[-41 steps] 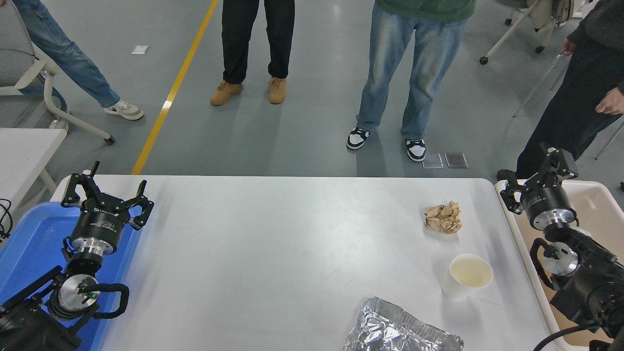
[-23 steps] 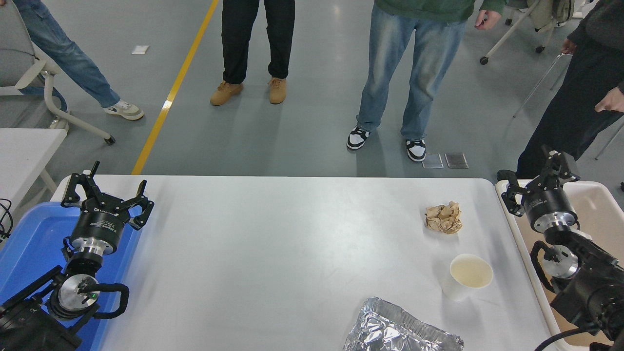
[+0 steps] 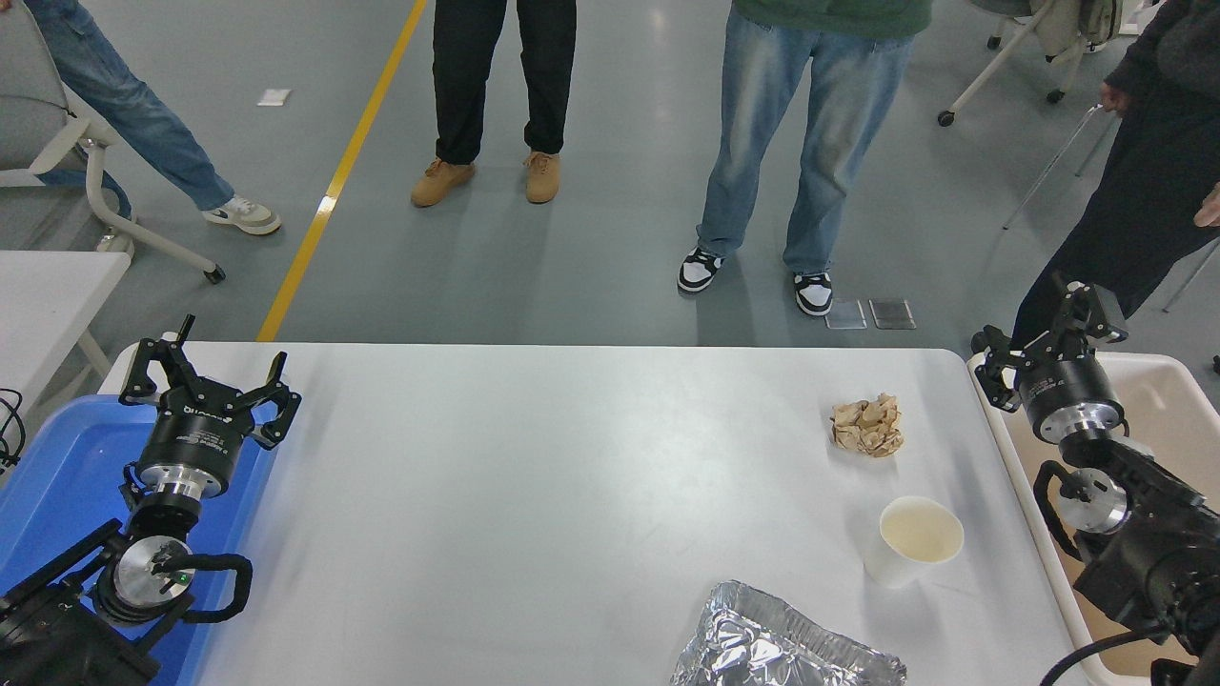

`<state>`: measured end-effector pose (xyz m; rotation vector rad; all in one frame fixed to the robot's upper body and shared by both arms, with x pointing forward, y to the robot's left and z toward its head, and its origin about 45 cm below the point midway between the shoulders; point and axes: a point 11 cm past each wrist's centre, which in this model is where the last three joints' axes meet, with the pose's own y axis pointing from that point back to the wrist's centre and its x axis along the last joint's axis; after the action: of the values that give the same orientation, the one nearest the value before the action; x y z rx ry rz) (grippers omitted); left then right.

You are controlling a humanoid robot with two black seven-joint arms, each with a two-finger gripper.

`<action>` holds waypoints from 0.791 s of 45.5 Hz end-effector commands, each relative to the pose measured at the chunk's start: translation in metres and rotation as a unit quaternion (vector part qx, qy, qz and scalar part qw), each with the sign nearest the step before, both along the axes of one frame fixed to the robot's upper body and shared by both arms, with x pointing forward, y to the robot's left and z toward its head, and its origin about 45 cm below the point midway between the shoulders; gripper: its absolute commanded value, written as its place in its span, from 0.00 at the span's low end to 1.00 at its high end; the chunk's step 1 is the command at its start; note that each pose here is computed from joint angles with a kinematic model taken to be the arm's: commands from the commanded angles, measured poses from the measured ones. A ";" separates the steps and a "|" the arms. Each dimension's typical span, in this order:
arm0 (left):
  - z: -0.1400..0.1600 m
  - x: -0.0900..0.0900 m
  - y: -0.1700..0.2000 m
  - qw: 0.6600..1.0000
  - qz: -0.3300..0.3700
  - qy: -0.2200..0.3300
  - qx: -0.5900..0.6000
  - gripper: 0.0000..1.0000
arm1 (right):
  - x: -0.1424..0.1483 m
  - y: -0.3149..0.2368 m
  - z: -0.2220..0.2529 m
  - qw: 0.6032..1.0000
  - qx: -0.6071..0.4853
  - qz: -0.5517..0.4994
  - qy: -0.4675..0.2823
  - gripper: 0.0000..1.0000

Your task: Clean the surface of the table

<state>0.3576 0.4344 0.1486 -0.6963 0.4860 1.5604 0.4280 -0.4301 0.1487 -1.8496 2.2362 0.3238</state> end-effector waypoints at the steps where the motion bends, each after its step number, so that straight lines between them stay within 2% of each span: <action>1: 0.001 0.001 0.000 1.000 0.000 -0.001 0.000 0.99 | -0.002 0.000 -0.002 1.000 0.001 0.001 0.003 0.99; 20: 0.001 0.001 -0.001 1.000 -0.001 -0.001 0.000 0.99 | 0.002 0.002 0.001 1.000 0.002 0.004 0.001 0.99; 28: 0.000 0.000 -0.001 1.000 -0.001 0.001 0.000 0.99 | 0.000 0.002 -0.008 0.998 0.029 0.026 0.038 0.99; 36: 0.000 0.000 -0.001 1.000 -0.001 0.001 0.000 0.99 | -0.004 -0.003 -0.011 0.998 0.037 0.026 0.046 0.99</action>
<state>0.3584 0.4337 0.1490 -0.6957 0.4870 1.5575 0.4273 -0.4285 0.1422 -1.8818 2.2148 0.4344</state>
